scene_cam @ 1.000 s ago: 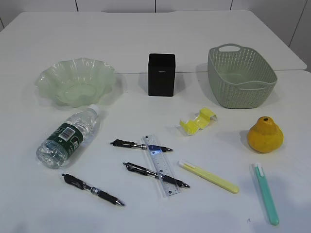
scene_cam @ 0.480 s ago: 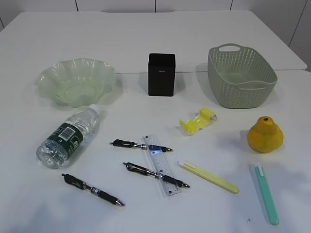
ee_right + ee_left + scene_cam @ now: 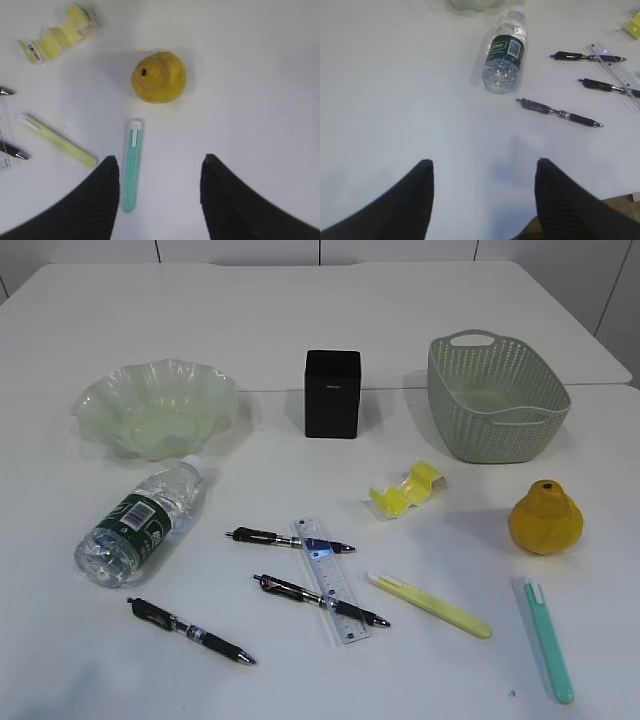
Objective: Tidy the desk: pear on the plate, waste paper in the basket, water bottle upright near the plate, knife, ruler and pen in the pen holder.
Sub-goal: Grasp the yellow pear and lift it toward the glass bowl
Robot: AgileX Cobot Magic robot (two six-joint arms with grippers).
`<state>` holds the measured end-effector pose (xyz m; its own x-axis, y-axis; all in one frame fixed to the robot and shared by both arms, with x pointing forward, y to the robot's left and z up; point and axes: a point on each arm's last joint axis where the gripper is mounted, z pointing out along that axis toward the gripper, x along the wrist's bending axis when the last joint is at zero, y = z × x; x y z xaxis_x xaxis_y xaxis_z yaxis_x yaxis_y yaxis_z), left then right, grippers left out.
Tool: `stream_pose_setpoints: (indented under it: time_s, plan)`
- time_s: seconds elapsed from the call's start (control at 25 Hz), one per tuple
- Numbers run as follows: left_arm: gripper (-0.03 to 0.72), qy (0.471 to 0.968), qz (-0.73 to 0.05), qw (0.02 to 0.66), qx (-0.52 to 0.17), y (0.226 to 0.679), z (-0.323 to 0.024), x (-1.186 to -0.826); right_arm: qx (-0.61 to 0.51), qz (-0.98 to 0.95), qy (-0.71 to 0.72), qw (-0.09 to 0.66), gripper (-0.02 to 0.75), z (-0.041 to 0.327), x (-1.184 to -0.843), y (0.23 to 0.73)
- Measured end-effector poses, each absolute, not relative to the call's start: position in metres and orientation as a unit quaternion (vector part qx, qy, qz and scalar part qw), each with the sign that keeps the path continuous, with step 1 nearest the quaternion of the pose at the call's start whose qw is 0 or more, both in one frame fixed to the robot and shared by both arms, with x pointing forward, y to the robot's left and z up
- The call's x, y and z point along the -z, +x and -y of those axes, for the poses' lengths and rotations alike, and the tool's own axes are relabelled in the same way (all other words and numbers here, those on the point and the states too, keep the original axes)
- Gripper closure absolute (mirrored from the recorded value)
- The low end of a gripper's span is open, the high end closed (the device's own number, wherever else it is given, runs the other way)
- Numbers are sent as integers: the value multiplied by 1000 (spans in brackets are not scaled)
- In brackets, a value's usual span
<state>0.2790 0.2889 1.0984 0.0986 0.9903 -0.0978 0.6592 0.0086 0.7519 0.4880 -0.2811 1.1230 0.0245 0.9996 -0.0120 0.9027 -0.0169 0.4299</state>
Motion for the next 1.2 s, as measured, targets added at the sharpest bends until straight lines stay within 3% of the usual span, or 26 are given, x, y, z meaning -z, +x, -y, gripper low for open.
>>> stream_pose_setpoints:
  time_s: [0.28,0.68,0.92,1.2]
  plan:
    - [233,660,-625,338,-244,279,-289,-1098,-134,-684,705,129,349,274,-1119,532]
    - [233,659,-624,350,-232,279,-286,-1099,-108,-687,715,74,347,266,-1081,577]
    - [233,659,-624,351,-230,279,-285,-1099,-84,-688,719,52,266,264,-1057,590]
    - [233,659,-624,353,-228,279,-285,-1099,-69,-688,721,41,246,263,-1034,603]
